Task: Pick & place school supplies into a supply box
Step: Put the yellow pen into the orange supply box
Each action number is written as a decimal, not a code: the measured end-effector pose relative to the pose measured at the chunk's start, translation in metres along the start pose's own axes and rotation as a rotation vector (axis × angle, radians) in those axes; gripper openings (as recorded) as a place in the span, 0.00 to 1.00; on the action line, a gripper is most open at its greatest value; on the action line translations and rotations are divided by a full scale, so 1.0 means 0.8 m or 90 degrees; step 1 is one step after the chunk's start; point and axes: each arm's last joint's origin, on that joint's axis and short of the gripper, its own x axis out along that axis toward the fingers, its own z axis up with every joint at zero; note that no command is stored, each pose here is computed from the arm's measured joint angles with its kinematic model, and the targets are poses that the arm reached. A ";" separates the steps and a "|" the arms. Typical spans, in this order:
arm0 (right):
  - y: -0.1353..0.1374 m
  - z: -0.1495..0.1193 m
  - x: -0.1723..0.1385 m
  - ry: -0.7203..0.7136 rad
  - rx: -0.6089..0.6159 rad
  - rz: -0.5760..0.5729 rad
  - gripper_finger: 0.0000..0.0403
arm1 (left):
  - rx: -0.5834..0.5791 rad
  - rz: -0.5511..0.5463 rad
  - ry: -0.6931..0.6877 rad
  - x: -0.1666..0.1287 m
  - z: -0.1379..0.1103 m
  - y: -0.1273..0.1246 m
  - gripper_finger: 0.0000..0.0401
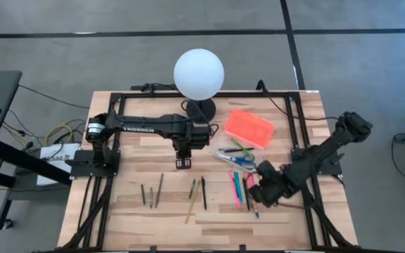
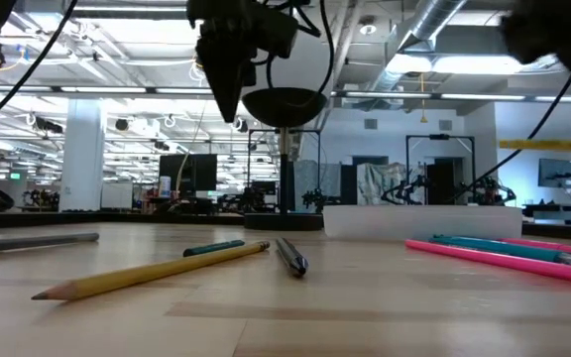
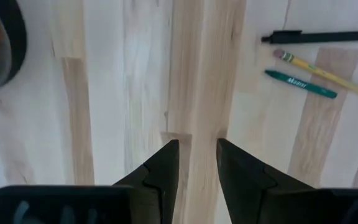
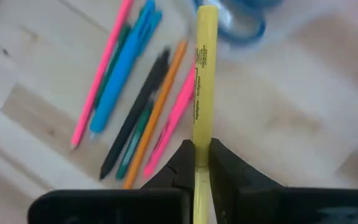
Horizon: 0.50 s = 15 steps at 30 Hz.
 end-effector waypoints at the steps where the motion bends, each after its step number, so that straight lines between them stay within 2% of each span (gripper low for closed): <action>1: -0.002 0.009 0.000 -0.006 -0.018 -0.002 0.03 | -0.002 0.004 0.004 0.002 -0.001 -0.003 0.26; 8: -0.017 0.072 0.006 -0.025 -0.137 -0.019 0.03 | -0.032 0.030 0.037 0.020 -0.012 -0.024 0.26; 15: -0.031 0.126 0.016 -0.045 -0.221 -0.016 0.04 | -0.092 0.081 0.052 0.032 -0.033 -0.052 0.26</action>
